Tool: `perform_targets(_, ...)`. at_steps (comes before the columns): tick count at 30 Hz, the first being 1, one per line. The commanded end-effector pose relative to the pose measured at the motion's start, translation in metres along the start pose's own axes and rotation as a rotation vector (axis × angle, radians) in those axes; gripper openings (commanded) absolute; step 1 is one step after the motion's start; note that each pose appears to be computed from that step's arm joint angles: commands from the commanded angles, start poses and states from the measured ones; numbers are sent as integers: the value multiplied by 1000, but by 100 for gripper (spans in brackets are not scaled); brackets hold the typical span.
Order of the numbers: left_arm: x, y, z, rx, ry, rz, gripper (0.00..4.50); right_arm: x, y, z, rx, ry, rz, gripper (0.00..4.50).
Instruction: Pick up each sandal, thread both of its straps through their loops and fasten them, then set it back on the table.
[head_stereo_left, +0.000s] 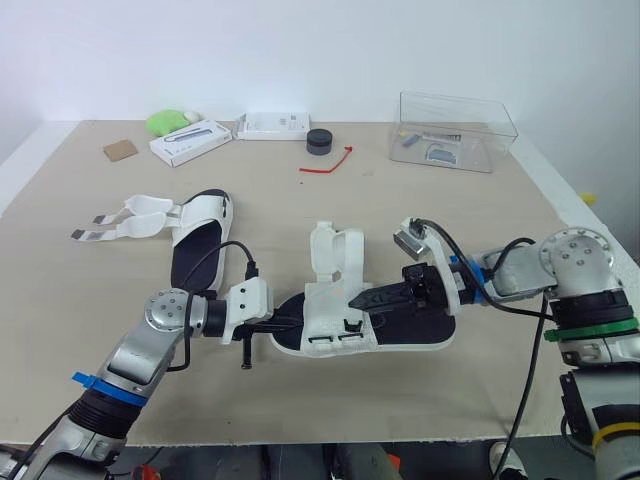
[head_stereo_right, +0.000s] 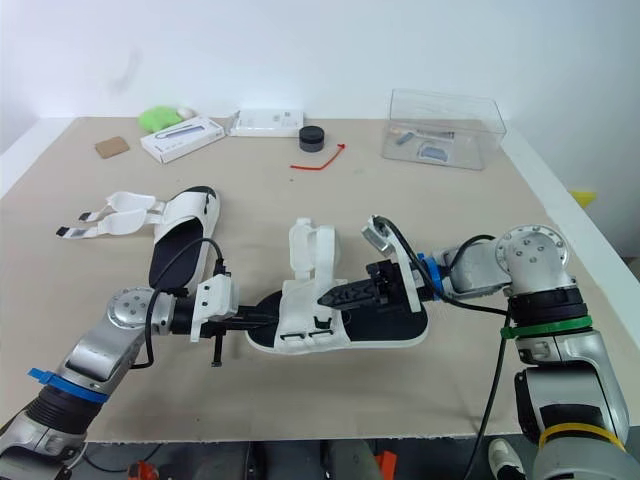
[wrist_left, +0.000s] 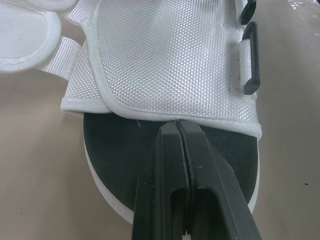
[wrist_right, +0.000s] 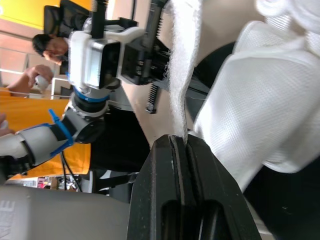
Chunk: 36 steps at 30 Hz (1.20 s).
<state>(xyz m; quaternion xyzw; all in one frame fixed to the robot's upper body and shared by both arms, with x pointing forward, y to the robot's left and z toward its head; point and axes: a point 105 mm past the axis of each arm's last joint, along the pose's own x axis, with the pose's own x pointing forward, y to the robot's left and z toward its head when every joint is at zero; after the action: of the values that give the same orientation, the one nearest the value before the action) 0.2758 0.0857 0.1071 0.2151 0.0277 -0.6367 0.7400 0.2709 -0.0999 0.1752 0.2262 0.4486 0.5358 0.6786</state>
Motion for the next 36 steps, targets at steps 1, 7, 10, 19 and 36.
perform_targets(1,-1,-3,4,21,2,-9,0,-3,13,2,-24,-2,44,6)
perform_targets(7,0,-4,5,23,1,-13,0,-1,6,-7,3,11,25,6)
perform_targets(10,1,-3,6,23,-1,-13,0,-1,3,-8,10,8,7,6)
perform_targets(19,1,-2,6,27,-3,-11,0,-2,10,6,-22,-28,15,6)
perform_targets(36,2,-3,6,26,-1,-13,0,0,-2,-11,17,18,-15,6)
